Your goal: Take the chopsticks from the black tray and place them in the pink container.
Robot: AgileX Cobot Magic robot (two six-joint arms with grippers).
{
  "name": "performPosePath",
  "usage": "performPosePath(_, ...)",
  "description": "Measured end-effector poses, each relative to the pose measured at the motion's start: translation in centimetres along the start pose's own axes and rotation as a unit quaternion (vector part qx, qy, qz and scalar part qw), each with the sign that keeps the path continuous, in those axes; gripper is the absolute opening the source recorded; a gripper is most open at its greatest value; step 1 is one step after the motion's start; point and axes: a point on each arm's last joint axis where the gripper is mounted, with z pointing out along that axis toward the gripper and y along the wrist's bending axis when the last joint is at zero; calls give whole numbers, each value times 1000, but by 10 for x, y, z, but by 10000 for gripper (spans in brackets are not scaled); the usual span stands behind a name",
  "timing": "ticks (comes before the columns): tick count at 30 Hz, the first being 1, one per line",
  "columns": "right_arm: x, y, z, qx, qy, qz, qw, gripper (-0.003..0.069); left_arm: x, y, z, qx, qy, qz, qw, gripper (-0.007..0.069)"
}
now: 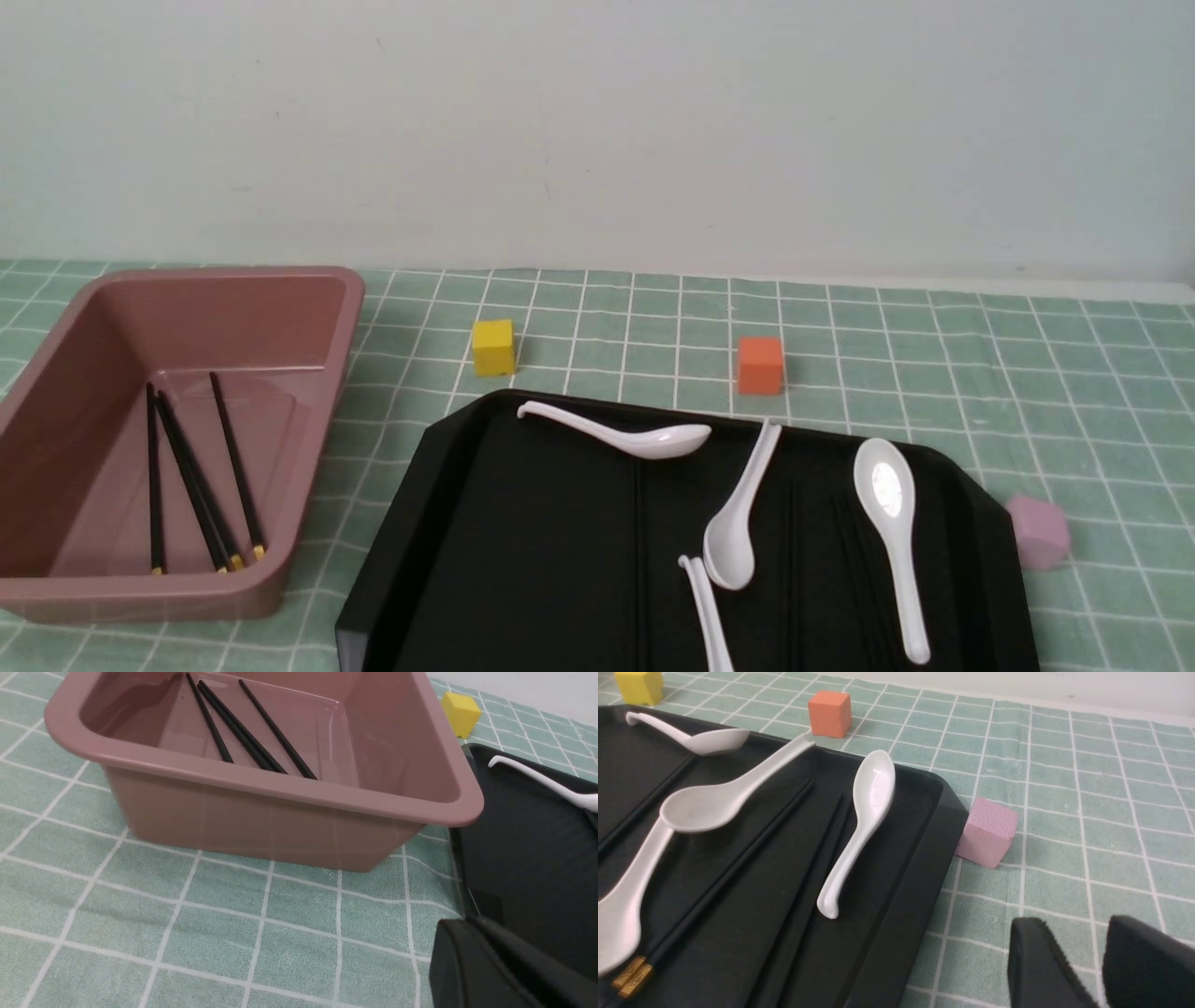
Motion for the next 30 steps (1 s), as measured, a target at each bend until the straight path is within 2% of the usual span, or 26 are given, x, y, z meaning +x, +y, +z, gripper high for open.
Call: performPosePath(30,0,0,0,0,0,0,1000,240,0,0,0,0,0,0,1000,39)
